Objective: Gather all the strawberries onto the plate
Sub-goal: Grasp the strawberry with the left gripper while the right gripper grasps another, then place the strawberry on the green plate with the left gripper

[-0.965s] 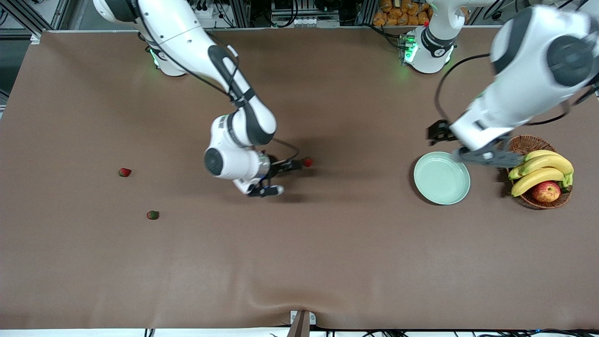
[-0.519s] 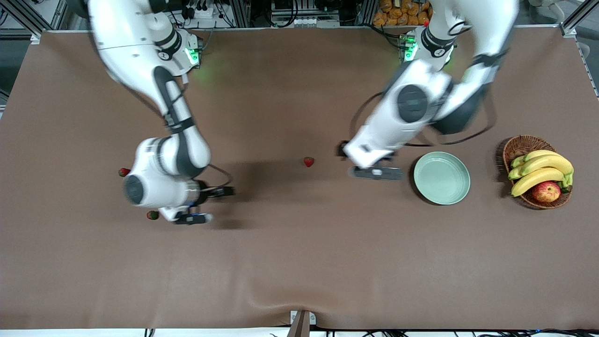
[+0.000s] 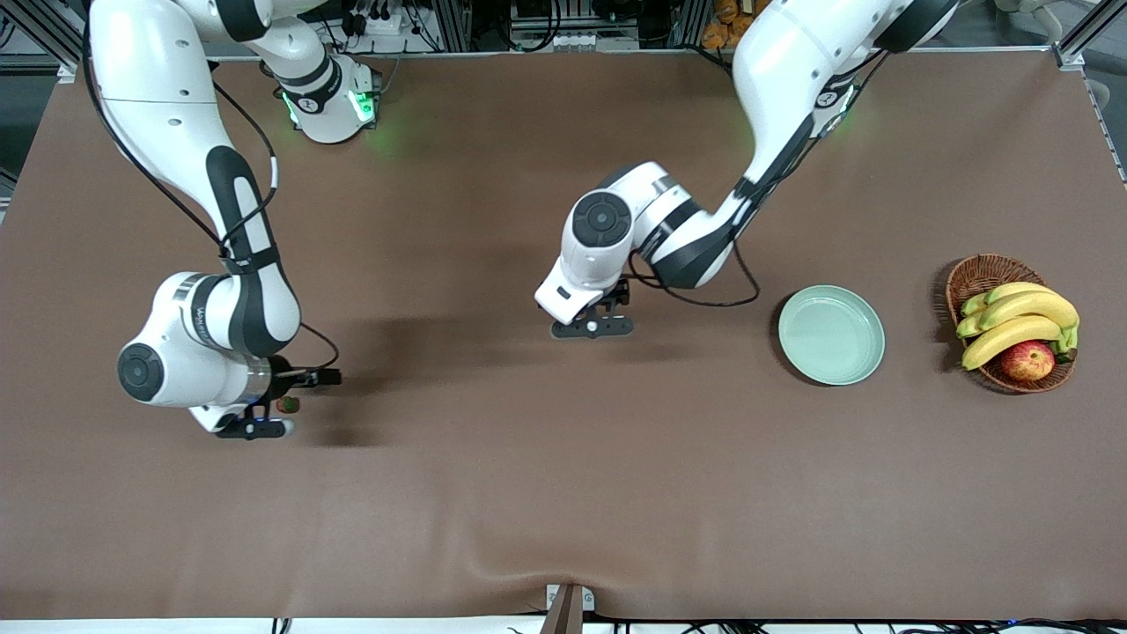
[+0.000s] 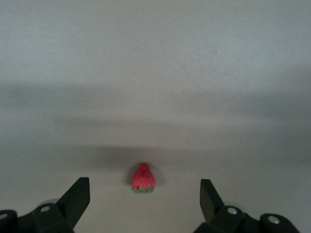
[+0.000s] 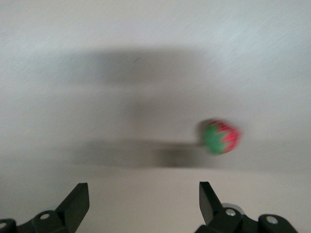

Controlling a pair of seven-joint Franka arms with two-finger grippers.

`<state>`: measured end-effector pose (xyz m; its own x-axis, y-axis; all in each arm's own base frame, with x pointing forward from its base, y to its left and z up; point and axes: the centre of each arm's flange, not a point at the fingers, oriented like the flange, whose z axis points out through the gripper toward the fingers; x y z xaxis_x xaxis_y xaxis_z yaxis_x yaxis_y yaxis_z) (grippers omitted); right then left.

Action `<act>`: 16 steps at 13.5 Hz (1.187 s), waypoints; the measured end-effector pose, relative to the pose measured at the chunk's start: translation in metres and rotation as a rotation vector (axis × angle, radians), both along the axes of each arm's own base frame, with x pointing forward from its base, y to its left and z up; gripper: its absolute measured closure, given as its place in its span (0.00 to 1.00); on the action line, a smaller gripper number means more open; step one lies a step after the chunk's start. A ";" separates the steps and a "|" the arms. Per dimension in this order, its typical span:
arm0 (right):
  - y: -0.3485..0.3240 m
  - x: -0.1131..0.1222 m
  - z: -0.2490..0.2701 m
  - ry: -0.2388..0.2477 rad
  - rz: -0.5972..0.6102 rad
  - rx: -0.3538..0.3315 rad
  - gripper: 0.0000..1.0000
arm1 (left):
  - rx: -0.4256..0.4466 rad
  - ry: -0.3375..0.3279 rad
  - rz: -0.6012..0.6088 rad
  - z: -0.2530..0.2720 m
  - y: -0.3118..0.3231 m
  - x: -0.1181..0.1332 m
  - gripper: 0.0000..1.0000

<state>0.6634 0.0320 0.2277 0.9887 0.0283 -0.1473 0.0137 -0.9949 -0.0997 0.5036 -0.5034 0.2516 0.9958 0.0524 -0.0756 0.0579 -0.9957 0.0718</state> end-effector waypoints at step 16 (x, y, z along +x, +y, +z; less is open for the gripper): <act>-0.034 0.010 -0.036 -0.090 0.078 -0.155 0.12 | 0.095 0.050 -0.011 -0.070 -0.007 -0.034 0.47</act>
<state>0.6730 -0.0015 0.1920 0.9937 0.0896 -0.0668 0.0936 -0.9938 0.0593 0.4701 -0.5106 0.1820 0.9915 0.0510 -0.1200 0.0483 -0.9985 -0.0259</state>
